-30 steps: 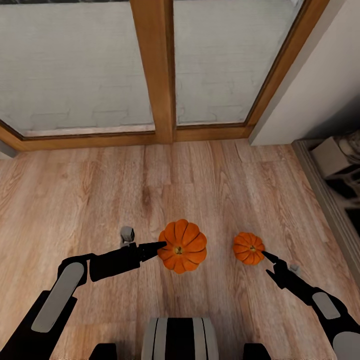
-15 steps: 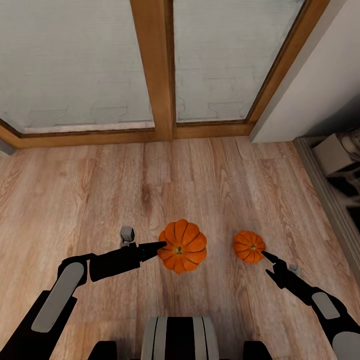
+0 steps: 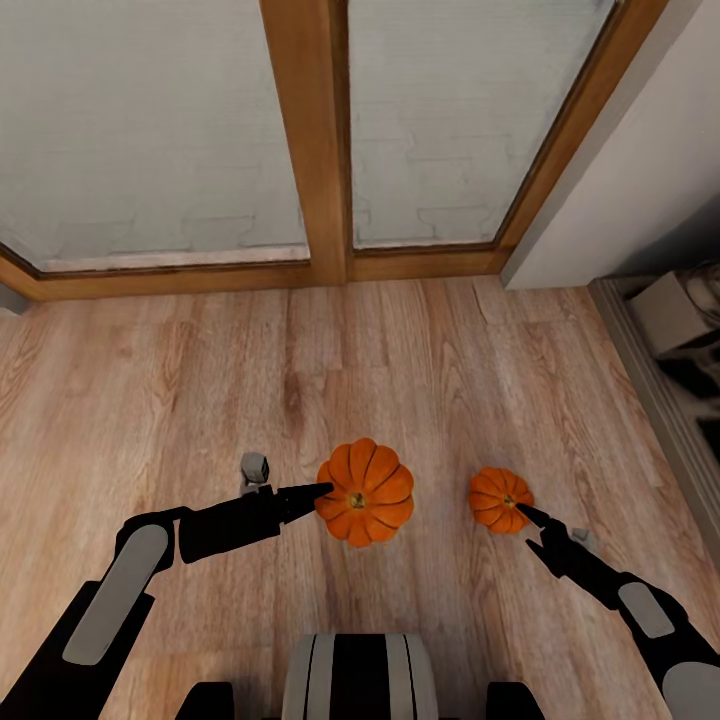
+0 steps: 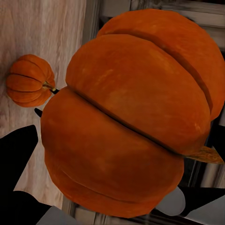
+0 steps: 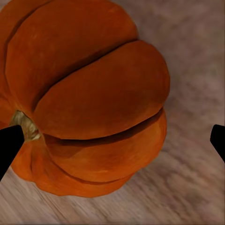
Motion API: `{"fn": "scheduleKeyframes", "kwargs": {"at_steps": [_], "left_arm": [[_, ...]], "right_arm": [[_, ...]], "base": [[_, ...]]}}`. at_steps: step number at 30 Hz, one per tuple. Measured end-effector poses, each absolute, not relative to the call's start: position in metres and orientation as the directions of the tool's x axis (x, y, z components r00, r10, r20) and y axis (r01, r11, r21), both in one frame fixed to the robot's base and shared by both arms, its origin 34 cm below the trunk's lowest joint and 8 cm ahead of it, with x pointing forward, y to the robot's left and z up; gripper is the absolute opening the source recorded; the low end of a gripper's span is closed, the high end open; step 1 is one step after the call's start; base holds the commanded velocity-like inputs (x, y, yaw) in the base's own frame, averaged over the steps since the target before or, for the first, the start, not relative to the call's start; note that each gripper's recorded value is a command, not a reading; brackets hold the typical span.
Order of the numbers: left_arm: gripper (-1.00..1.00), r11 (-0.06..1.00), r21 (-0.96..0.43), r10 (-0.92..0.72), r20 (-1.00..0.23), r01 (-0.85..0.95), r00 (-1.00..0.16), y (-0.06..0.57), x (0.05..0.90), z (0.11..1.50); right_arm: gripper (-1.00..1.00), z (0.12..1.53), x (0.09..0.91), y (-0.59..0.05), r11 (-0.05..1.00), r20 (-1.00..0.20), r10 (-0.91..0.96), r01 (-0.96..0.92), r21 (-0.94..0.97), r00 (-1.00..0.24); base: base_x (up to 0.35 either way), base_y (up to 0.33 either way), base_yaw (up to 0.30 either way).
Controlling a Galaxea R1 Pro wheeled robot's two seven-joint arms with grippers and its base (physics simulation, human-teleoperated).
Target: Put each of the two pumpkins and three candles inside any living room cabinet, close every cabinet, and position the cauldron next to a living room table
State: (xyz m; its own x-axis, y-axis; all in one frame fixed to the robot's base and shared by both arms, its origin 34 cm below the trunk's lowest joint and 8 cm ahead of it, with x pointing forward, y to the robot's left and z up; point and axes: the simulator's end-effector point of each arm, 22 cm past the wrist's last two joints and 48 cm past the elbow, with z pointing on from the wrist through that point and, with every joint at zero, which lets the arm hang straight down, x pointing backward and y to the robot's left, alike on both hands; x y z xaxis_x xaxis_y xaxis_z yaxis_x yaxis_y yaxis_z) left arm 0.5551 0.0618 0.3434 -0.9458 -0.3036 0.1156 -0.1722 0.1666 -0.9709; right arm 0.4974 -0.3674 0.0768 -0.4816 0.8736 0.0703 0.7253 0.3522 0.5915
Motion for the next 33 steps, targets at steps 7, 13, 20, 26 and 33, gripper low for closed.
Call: {"fn": "scheduleKeyframes", "kwargs": {"at_steps": [7,13,20,26,33], "left_arm": [[-1.0,0.167,-0.971,-0.303,0.115,-0.172,-0.946,0.0618,0.5551,0.3434],[-1.0,0.166,-0.971,-0.304,0.116,-0.172,-0.946,0.0618,0.5551,0.3435],[-1.0,0.167,-0.971,-0.303,0.115,-0.172,-0.946,0.0618,0.555,0.3433],[-1.0,0.167,-0.971,-0.303,0.115,-0.172,-0.946,0.0618,0.555,0.3434],[-1.0,0.167,-0.971,-0.304,0.116,-0.172,-0.946,0.0618,0.5551,0.3434]], "right_arm": [[1.0,0.0768,0.4972,-0.3668,0.354,0.071,0.872,0.725,0.591,-0.484],[1.0,0.0767,0.4972,-0.3667,0.354,0.071,0.872,0.725,0.591,-0.484],[1.0,0.0767,0.4972,-0.3666,0.354,0.071,0.872,0.725,0.591,-0.484],[1.0,0.0764,0.4969,-0.3649,0.355,0.073,0.87,0.724,0.591,-0.487],[1.0,0.0763,0.4967,-0.3647,0.357,0.074,0.869,0.724,0.591,-0.489]], "base": [[0.052,0.001,0.0],[0.031,0.0,0.0],[0.026,0.0,0.0],[0.083,0.0,0.0],[0.008,0.0,0.0]]}}
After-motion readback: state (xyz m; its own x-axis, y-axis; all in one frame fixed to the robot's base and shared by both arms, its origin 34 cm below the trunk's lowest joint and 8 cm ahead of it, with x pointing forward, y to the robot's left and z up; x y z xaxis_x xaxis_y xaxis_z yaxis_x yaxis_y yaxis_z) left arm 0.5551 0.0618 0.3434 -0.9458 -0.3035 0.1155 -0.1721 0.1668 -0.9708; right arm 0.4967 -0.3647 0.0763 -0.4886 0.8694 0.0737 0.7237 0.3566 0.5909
